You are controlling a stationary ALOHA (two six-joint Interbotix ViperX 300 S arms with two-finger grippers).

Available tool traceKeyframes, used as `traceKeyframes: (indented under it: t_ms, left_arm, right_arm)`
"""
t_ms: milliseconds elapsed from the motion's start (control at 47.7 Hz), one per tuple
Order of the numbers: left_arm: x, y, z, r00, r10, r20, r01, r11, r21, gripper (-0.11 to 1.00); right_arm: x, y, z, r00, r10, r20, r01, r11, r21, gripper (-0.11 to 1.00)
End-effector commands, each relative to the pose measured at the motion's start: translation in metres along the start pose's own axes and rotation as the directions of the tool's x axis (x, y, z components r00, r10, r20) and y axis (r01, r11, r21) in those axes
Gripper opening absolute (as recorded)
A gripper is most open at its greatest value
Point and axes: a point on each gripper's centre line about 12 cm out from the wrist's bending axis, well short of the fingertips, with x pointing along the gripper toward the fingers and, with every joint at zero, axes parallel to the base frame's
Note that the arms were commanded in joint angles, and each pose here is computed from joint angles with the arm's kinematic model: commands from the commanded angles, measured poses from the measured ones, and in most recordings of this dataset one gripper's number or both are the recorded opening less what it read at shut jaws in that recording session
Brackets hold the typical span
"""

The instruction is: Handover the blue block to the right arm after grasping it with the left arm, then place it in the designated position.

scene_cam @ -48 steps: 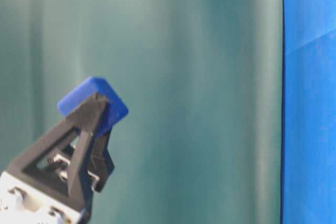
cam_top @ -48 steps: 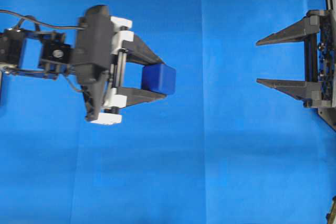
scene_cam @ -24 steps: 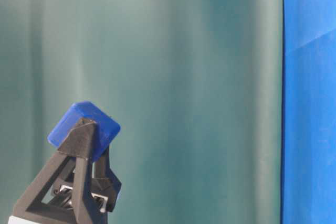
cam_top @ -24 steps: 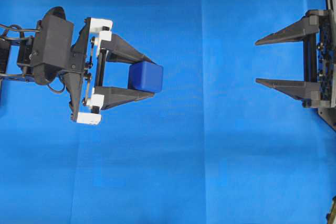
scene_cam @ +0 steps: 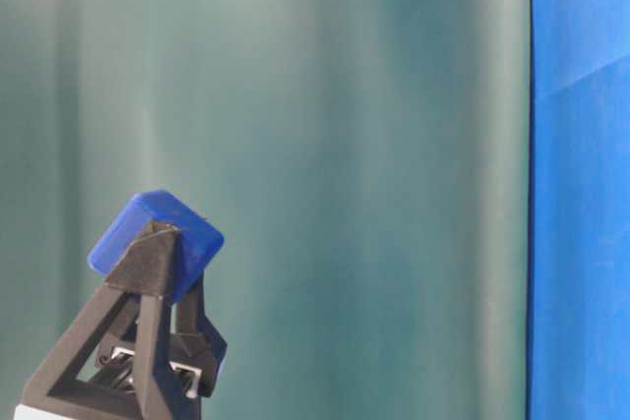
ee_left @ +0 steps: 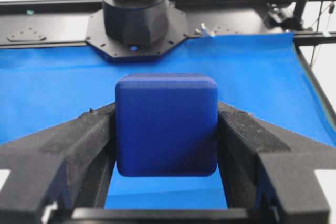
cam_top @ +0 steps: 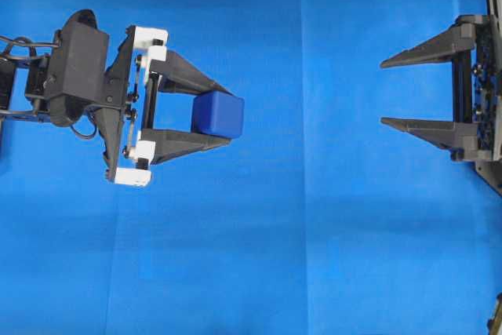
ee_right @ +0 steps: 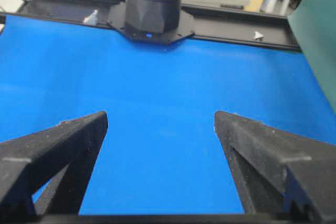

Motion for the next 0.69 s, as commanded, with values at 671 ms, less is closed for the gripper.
traceKeyframes:
  t_ms: [671]
  left_arm:
    - [-0.0037, 0.0018, 0.0104, 0.999, 0.005, 0.035, -0.005, 1.000, -0.003, 0.49]
  right_arm:
    - [0.0021, 0.0009, 0.0122, 0.999, 0.003, 0.037, -0.003, 1.000, 0.002, 0.96]
